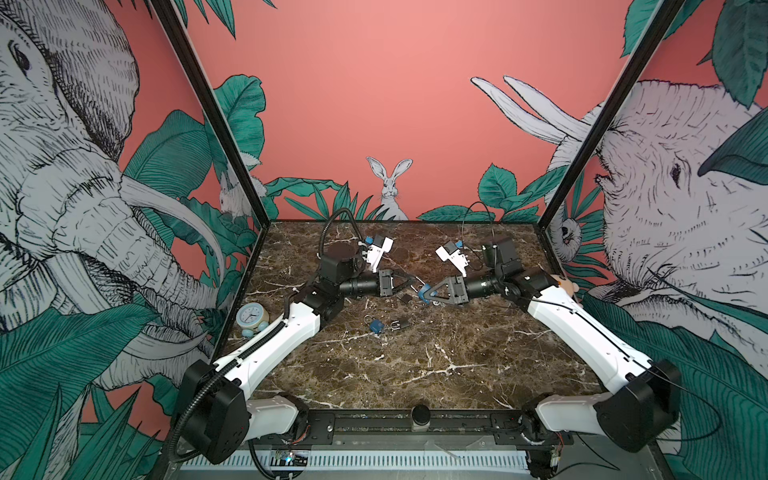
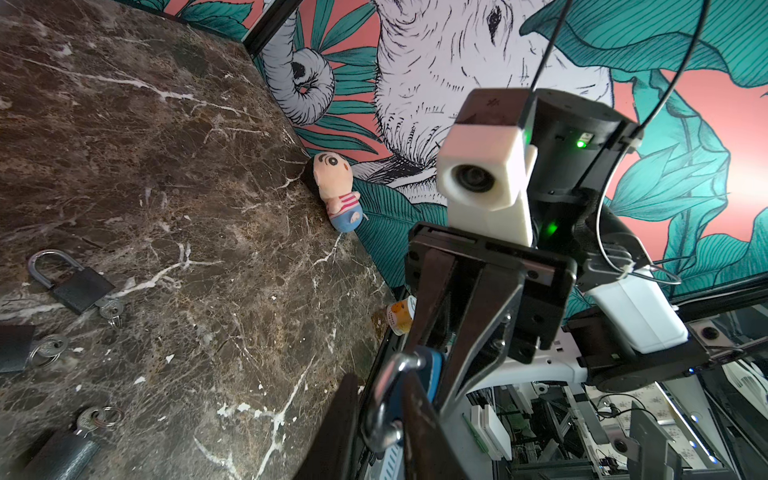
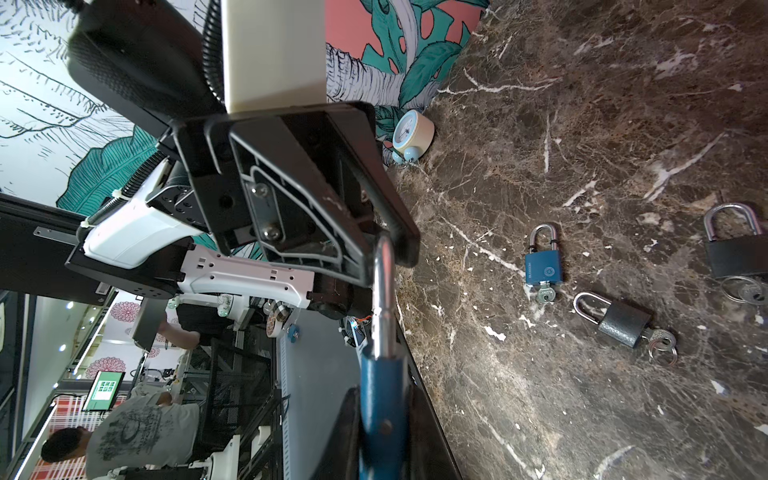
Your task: Lock with the key
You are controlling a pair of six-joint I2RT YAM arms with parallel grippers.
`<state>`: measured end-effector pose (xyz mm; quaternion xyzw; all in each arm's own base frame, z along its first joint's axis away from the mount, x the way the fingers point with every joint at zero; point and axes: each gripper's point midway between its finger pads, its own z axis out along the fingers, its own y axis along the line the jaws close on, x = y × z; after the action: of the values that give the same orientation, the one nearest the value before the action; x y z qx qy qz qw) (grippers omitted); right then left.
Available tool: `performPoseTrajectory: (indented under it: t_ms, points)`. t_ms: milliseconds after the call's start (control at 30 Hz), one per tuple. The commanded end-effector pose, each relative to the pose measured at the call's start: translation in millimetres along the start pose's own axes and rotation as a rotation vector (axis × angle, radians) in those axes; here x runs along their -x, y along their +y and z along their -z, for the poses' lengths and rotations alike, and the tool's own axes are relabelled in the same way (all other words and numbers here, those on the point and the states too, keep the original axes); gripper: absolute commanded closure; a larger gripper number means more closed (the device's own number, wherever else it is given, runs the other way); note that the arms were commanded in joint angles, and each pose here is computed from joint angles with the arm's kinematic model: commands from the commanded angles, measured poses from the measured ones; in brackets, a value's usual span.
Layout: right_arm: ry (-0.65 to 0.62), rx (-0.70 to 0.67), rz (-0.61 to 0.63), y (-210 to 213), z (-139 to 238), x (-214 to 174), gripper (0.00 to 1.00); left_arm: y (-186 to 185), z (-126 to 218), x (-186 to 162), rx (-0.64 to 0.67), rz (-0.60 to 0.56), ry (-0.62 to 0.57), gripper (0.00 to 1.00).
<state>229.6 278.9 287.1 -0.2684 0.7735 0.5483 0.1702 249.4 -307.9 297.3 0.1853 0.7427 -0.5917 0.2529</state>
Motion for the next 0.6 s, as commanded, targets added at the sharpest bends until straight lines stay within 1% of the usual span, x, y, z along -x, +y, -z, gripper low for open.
performPoseTrajectory:
  t_ms: [0, 133, 433, 567]
  points:
    - [-0.026, 0.048, 0.057, 15.7, 4.0, 13.6, 1.0, -10.1, 5.0, -0.6, -0.033, -0.026, -0.007, 0.78]
    - [-0.027, 0.052, 0.058, 17.2, 4.3, 14.0, 1.0, -9.0, 4.9, -0.8, -0.03, -0.023, -0.008, 0.82]
    - [-0.02, 0.047, 0.044, 13.5, 3.1, 10.4, 1.0, -13.8, 4.4, 4.3, -0.048, -0.031, -0.02, 0.82]
    - [-0.017, 0.045, 0.039, 12.4, 2.6, 9.7, 1.0, -14.8, 3.9, 4.3, -0.055, -0.028, -0.018, 0.86]
